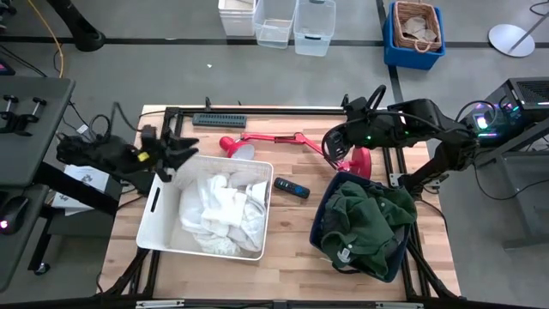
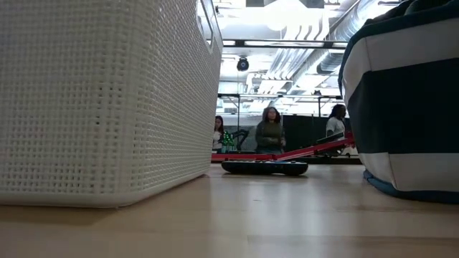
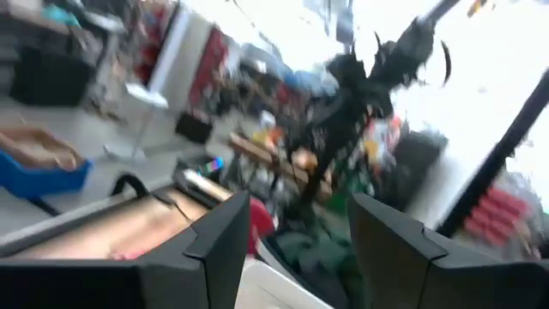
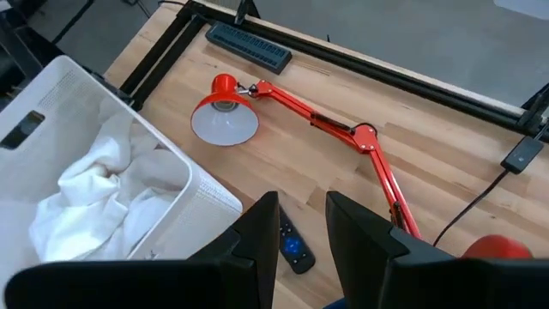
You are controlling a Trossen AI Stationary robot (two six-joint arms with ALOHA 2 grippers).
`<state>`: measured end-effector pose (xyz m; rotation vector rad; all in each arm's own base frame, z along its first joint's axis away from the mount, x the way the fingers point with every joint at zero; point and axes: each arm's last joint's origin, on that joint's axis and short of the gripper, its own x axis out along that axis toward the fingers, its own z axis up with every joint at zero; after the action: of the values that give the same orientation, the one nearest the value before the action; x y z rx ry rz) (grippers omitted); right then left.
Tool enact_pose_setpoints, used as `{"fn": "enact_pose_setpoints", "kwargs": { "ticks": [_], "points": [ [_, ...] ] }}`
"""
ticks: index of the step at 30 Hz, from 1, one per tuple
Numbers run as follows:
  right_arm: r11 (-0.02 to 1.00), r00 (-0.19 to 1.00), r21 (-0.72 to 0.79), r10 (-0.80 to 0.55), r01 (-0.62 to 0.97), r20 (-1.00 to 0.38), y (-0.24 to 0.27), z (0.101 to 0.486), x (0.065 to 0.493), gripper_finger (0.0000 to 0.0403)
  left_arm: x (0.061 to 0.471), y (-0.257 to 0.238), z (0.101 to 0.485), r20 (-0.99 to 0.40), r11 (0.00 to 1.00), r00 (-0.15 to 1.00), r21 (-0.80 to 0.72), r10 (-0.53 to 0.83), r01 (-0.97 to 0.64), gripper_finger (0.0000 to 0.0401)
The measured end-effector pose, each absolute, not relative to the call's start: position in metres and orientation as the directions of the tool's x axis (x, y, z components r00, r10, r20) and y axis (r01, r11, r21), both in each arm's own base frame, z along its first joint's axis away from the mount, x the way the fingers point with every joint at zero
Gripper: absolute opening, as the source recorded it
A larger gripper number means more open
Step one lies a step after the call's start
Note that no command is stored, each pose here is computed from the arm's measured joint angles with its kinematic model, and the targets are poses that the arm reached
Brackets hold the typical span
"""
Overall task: Sort clothes
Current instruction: Return to Home Position
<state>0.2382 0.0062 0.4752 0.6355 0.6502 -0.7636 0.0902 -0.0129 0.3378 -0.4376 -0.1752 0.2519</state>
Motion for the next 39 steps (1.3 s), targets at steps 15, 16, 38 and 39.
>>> {"fn": "enact_pose_setpoints", "kwargs": {
  "ticks": [15, 16, 38, 39],
  "points": [
    [0.550, 0.579, 0.332, -0.368, 0.766, -0.727, 0.008, 0.476, 0.241, 0.0094, 0.067, -0.008, 0.256, 0.485, 0.908, 0.855, -0.417, 0.183, 0.042, 0.0186],
    [0.559, 0.581, 0.331, -0.356, 0.760, -0.732, 0.009, 0.475, 0.241, 0.0094, 0.069, -0.009, 0.252, 0.512, 0.908, 0.841, -0.413, 0.173, 0.064, 0.0186],
    [0.734, 0.564, 0.181, -0.315, 0.654, -0.763, 0.131, 0.419, 0.208, 0.0094, 0.080, -0.014, 0.220, 0.518, 0.890, 0.852, -0.419, 0.074, 0.178, 0.0186],
    [0.714, 0.547, 0.178, -0.326, 0.677, -0.771, 0.137, 0.406, 0.204, 0.0094, 0.080, -0.014, 0.220, 0.518, 0.890, 0.852, -0.419, 0.074, 0.178, 0.0186]
  ]
}}
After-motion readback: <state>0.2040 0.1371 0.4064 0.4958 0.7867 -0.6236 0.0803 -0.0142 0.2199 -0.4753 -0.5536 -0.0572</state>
